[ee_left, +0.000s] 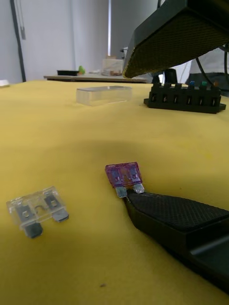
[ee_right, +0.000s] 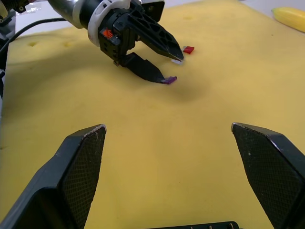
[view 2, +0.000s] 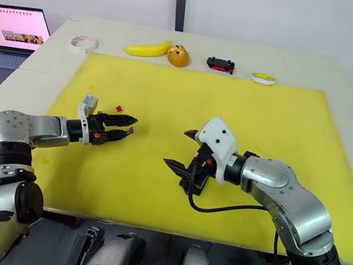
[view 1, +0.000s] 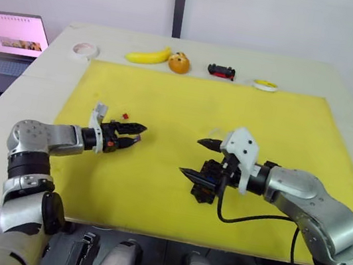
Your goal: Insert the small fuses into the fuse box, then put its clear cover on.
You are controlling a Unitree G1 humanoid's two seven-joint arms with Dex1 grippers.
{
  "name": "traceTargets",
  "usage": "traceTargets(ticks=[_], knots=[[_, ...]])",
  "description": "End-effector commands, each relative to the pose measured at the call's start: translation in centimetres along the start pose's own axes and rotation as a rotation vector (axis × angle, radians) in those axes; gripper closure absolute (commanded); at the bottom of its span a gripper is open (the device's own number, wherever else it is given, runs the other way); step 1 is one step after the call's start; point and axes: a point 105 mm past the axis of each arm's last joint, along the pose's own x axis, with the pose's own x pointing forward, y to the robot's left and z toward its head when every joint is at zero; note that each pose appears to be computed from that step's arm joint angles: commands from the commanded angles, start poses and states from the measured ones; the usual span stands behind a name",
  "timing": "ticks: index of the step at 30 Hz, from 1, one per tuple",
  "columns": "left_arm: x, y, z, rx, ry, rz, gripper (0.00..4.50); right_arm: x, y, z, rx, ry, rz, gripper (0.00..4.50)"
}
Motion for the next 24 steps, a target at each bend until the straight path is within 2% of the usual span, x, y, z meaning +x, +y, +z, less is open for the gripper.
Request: traceTargets(ticks=[1,2,18,20,24], knots=[[0.67,2.24,-1.59,-0.043,0.067,0.071,1.10,-0.63,0.04,1.14,-0.056,-0.027,-0.018,0.00],[0.61,2.31,-1.59,-0.043,0.069,0.070,1.35,-0.67,0.04,1.08,-0.056,-0.024,-0.018,0.00],[0.82,3.10,-1.67,-0.055,0.064,0.080,1.35,-0.77,0.08,0.94,-0.064,-0.012,-0.013,0.00],[0.76,3.10,-1.77,-0.056,0.066,0.078,1.91,-0.77,0.07,0.92,-0.064,-0.011,-0.013,0.00],[0.68,3.12,-1.85,-0.056,0.067,0.079,1.91,-0.77,0.05,0.88,-0.064,-0.010,-0.011,0.00]])
